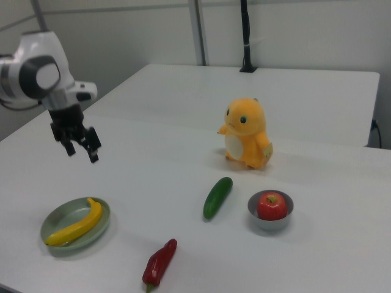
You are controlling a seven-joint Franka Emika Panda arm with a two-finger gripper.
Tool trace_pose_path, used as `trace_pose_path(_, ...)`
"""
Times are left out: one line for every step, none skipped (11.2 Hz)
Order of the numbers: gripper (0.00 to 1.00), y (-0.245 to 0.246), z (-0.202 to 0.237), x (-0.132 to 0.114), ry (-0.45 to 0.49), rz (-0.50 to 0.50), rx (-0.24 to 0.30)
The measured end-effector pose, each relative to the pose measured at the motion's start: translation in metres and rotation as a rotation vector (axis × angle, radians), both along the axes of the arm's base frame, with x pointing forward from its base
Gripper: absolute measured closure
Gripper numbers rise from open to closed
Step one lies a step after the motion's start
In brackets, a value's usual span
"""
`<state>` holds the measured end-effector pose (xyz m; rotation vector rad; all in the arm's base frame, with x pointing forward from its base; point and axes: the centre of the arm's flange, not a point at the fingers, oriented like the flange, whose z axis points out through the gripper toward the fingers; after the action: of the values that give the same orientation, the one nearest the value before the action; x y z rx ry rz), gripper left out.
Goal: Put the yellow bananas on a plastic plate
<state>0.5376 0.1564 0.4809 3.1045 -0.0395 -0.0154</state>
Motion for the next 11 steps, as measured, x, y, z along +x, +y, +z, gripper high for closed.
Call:
trace_pose_path(0.00,0.001,0.035,0.004,-0.014,-0.017,0.002)
trace_pose_path(0.00,0.000,0.066,0.005,-0.022,-0.035,0.004)
trace_pose_path(0.00,-0.004,0.100,0.004,-0.029,-0.060,0.005)
trace_pose_path(0.00,-0.009,0.126,0.001,-0.030,-0.076,0.004)
trace_pose_path(0.00,-0.018,0.150,-0.002,-0.028,-0.100,0.012)
trace_pose_path(0.00,-0.033,0.166,-0.004,-0.027,-0.130,0.028)
trace_pose_path(0.00,-0.063,0.180,-0.004,-0.037,-0.174,0.046)
trace_pose_path(0.00,-0.083,0.185,-0.003,-0.044,-0.151,0.056)
trace_pose_path(0.00,-0.105,0.188,-0.002,-0.045,-0.101,0.078)
trace_pose_path(0.00,-0.124,0.188,-0.001,-0.046,-0.034,0.096)
trace_pose_path(0.00,-0.140,0.186,0.002,-0.057,0.056,0.104)
